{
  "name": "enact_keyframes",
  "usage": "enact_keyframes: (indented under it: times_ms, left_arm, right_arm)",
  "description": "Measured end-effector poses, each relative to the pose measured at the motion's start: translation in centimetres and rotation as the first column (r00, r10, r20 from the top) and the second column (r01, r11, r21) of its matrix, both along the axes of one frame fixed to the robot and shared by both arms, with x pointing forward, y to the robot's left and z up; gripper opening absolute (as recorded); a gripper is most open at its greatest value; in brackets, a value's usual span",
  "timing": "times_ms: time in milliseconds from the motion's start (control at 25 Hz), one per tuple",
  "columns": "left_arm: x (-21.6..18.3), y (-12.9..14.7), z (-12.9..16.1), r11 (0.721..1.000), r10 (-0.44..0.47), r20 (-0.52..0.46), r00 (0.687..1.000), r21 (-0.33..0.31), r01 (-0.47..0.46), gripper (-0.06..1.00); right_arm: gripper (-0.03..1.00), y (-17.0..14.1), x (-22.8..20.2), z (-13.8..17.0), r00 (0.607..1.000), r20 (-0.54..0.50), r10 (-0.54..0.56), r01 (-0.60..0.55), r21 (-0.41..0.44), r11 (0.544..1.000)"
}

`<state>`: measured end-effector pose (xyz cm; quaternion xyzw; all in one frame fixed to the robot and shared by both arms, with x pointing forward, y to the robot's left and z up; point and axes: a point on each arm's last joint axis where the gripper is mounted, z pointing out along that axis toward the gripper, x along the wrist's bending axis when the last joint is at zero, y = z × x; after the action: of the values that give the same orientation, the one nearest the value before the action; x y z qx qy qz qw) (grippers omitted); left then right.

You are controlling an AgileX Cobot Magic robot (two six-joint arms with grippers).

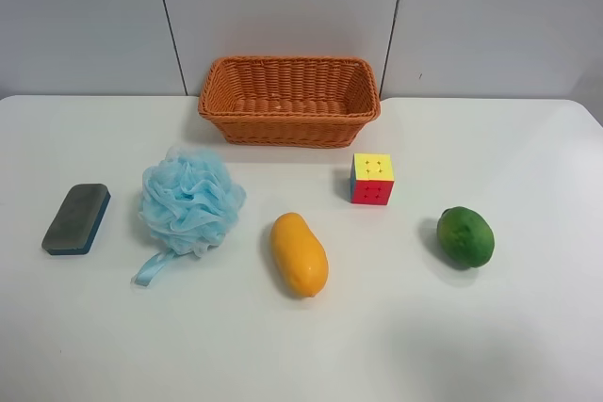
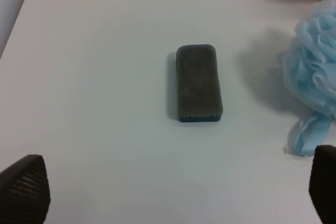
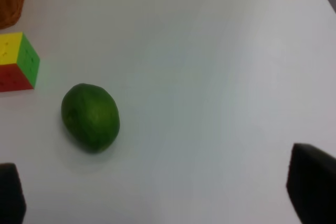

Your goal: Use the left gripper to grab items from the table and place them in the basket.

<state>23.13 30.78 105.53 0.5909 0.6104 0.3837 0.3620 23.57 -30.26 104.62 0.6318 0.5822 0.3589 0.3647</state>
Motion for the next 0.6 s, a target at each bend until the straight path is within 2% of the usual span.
enact_keyframes:
  times_ms: [600]
  left_arm:
    - [0.0,0.01,0.0,1.0,0.001,0.0,1.0,0.001,-0.001,0.99]
  right_arm:
    - [0.99,0.0,0.0,0.0,1.0,0.0,0.0,0.0,0.0,1.0]
